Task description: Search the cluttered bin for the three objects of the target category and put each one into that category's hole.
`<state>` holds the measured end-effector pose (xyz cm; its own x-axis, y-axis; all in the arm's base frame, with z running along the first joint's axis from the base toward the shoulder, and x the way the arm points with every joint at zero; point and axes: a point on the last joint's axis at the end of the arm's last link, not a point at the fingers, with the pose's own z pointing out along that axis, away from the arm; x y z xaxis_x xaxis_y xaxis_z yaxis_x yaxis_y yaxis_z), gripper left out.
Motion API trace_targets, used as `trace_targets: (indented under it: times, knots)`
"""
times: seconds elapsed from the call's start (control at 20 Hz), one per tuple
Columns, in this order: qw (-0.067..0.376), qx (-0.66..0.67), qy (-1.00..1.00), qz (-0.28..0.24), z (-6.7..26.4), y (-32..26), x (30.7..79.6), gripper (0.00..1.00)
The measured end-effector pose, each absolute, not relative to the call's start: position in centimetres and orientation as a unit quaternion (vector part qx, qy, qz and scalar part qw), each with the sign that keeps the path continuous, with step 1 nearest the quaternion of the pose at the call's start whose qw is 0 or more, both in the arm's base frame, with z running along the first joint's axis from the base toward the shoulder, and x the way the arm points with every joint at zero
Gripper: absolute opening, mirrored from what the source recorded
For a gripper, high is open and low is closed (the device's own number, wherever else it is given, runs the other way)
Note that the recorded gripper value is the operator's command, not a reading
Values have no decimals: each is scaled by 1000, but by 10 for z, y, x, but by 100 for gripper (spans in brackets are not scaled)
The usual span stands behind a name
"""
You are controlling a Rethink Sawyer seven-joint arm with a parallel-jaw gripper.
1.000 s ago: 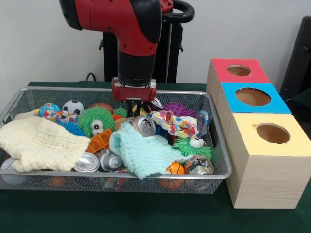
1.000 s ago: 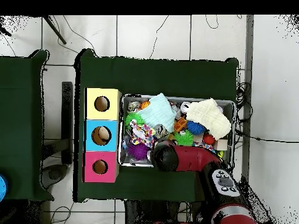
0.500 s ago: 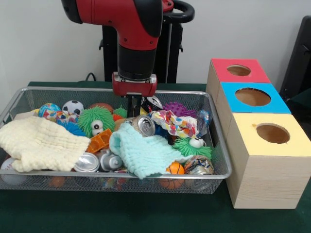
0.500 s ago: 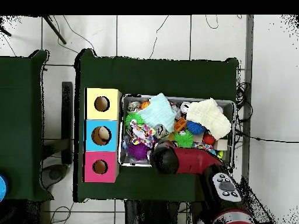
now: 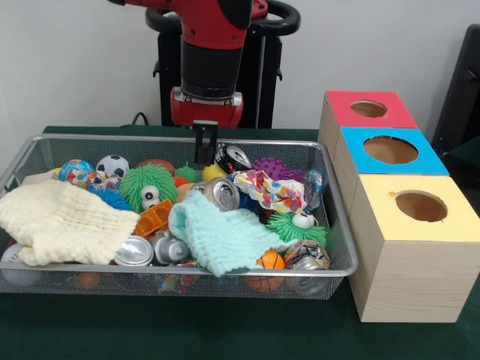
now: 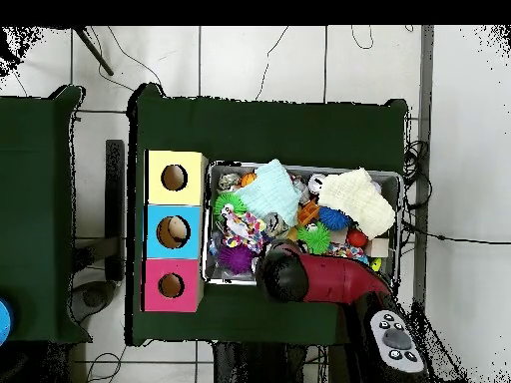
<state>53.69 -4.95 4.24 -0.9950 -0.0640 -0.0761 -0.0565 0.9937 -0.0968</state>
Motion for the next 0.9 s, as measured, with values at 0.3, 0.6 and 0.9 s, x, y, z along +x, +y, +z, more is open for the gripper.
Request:
trace_targets:
  times: [0.3,0.6,0.9]
  knots:
    - [32,-17,998,-48,61,-52,543,0]
    - [24,-10,999,-46,65,-52,543,0]
    - [17,-5,999,-44,66,-52,543,0]
